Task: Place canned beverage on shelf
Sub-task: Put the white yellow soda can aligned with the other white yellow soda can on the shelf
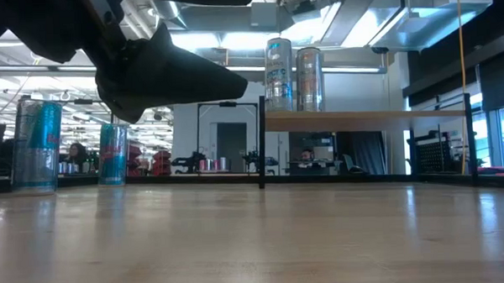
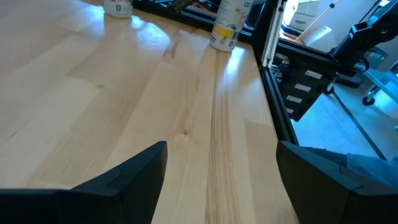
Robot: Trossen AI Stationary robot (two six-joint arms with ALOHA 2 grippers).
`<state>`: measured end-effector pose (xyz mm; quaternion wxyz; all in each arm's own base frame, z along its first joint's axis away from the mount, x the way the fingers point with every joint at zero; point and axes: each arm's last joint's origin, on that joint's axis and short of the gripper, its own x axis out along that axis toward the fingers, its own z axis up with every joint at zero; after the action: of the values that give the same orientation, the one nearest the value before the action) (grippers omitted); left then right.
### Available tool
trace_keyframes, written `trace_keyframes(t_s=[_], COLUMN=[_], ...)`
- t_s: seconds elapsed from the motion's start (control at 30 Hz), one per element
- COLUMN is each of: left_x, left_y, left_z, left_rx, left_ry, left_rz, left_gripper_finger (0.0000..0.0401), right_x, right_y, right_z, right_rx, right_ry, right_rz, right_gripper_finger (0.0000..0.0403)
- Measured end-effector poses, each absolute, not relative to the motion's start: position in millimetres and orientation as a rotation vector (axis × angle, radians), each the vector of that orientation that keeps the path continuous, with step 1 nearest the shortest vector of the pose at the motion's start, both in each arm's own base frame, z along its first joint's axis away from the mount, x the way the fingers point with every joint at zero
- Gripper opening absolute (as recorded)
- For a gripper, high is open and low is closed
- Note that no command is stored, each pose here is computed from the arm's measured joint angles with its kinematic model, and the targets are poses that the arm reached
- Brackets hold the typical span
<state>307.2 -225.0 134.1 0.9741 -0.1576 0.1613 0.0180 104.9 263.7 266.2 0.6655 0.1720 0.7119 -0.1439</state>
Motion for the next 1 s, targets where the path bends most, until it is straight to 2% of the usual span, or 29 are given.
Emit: trace_keyframes(t_s=[0.1, 0.27, 0.53, 0.77, 1.0], left_x=[307, 307, 309, 309, 309], left_y=[-225, -225, -222, -221, -218], left_z=[134, 134, 134, 139, 152], left_rx=[-0.318, -0.318, -0.295, -0.263, -0.238], left_ry=[0.325, 0.324, 0.317, 0.311, 0.289], left_rz=[0.036, 0.041, 0.058, 0.049, 0.043], left_gripper_finger=[0.0286, 0.0286, 0.0286, 0.0286, 0.0286], right_x=[110, 124, 157, 195, 236], right_y=[262, 256, 238, 203, 144], right_z=[265, 266, 278, 317, 362], right_rx=[0.362, 0.304, 0.137, -0.056, -0.163], right_ry=[1.558, 1.561, 1.519, 1.418, 1.352], right_rz=[-0.316, -0.254, -0.116, -0.058, -0.046], right_gripper_finger=[0.0332, 0.0215, 0.0215, 0.0215, 0.0215])
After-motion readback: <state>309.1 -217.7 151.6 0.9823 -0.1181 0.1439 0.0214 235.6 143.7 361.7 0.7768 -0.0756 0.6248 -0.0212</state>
